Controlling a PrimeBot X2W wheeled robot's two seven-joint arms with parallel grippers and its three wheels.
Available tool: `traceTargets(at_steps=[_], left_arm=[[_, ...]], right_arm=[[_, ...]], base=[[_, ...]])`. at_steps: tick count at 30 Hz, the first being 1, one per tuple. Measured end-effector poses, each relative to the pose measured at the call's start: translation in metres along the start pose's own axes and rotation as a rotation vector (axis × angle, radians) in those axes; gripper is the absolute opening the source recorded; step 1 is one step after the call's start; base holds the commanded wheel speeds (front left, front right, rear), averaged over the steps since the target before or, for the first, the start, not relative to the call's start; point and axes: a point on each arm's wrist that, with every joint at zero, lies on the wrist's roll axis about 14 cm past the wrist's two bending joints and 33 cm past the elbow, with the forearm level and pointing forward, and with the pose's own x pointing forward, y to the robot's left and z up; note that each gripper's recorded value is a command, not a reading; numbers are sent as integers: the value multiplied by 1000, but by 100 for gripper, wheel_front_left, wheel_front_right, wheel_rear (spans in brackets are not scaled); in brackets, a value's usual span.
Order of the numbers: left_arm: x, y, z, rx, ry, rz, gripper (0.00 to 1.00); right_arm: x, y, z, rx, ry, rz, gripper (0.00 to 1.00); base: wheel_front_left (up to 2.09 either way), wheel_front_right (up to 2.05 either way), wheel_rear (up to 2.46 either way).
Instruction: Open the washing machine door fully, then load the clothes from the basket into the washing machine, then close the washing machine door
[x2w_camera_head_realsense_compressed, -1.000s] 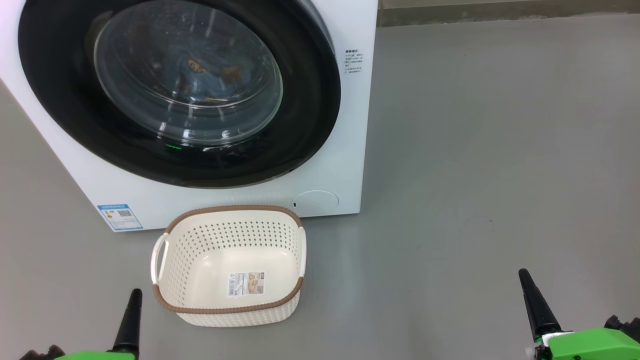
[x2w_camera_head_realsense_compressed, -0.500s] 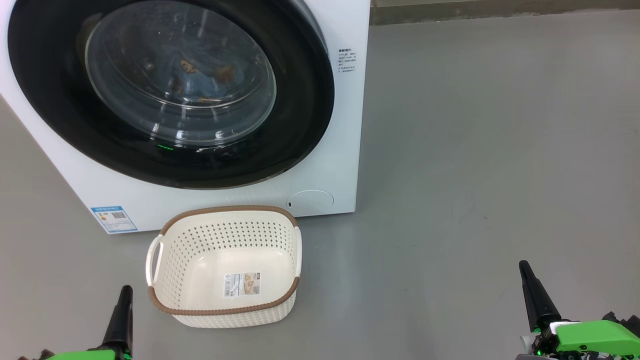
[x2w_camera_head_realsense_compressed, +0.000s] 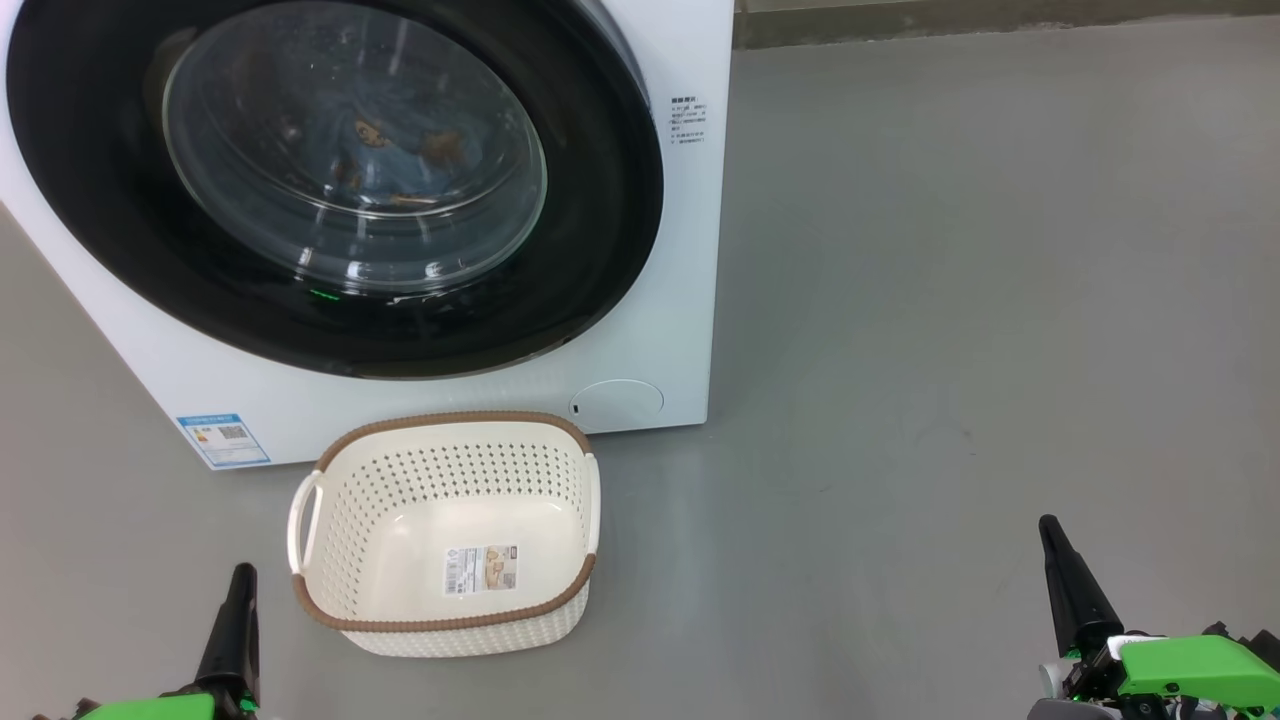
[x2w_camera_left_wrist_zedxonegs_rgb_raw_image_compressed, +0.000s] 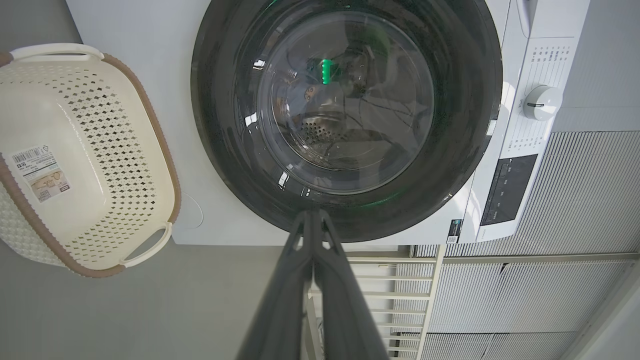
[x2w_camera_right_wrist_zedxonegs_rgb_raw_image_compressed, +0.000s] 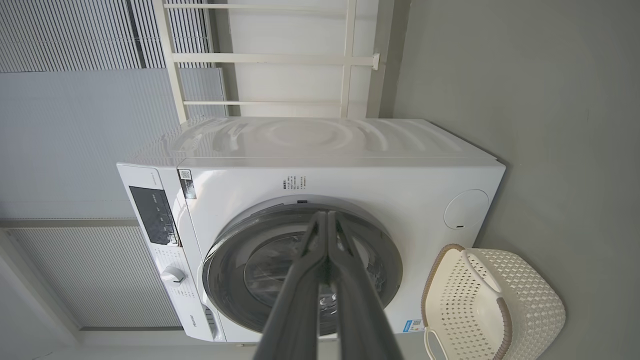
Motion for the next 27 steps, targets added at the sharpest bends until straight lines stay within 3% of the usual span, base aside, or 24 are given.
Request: traceTargets(at_steps=[27], left_arm=[[0, 0, -1, -6, 3, 0, 0]], right_arm=[[0, 0, 1, 1, 0, 1, 0]], base=[[0, 0, 0]])
